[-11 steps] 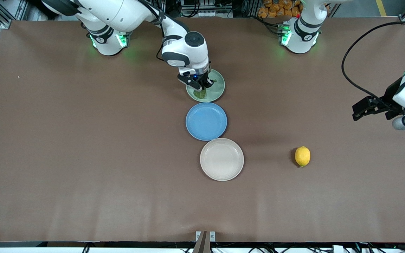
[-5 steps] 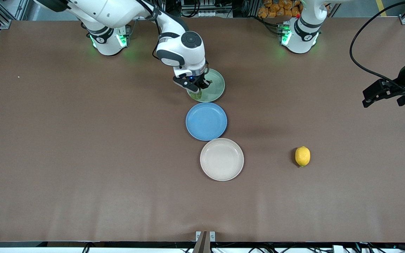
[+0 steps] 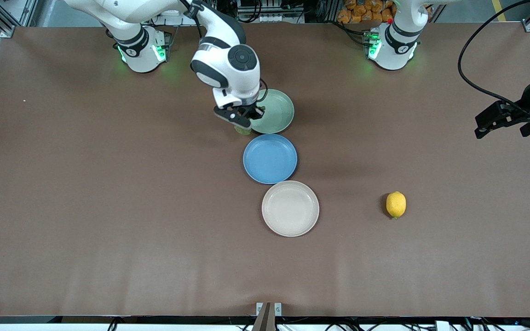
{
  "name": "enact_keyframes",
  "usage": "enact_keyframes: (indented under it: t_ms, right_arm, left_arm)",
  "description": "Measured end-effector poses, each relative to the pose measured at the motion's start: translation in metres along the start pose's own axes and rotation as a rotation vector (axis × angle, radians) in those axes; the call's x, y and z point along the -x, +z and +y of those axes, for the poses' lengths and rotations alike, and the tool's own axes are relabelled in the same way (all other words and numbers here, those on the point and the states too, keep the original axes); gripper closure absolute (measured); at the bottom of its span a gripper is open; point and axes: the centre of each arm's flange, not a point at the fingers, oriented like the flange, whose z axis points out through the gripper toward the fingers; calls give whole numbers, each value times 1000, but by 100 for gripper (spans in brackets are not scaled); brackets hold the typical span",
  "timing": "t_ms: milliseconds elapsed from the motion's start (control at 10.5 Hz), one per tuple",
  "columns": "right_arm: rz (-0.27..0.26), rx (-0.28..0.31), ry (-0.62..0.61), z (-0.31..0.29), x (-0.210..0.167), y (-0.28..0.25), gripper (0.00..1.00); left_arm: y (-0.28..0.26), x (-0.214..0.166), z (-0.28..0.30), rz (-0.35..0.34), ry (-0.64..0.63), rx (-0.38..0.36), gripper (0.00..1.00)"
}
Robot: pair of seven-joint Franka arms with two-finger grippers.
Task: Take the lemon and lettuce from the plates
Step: 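Grasp the lettuce leaf with the right gripper and lift it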
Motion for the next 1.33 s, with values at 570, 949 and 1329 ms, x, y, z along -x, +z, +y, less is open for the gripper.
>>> enact_keyframes:
  t_ms: [570, 949, 1329]
  right_arm:
    - [-43, 13, -99, 55, -150, -9, 84]
    - [-40, 54, -190, 120, -243, -5, 84]
    - [-66, 88, -295, 198, -317, 12, 84]
  left_arm:
    - [0, 0, -5, -1, -13, -1, 0]
    - [-2, 2, -12, -3, -40, -3, 0]
    - [-2, 2, -11, -5, -56, -3, 0]
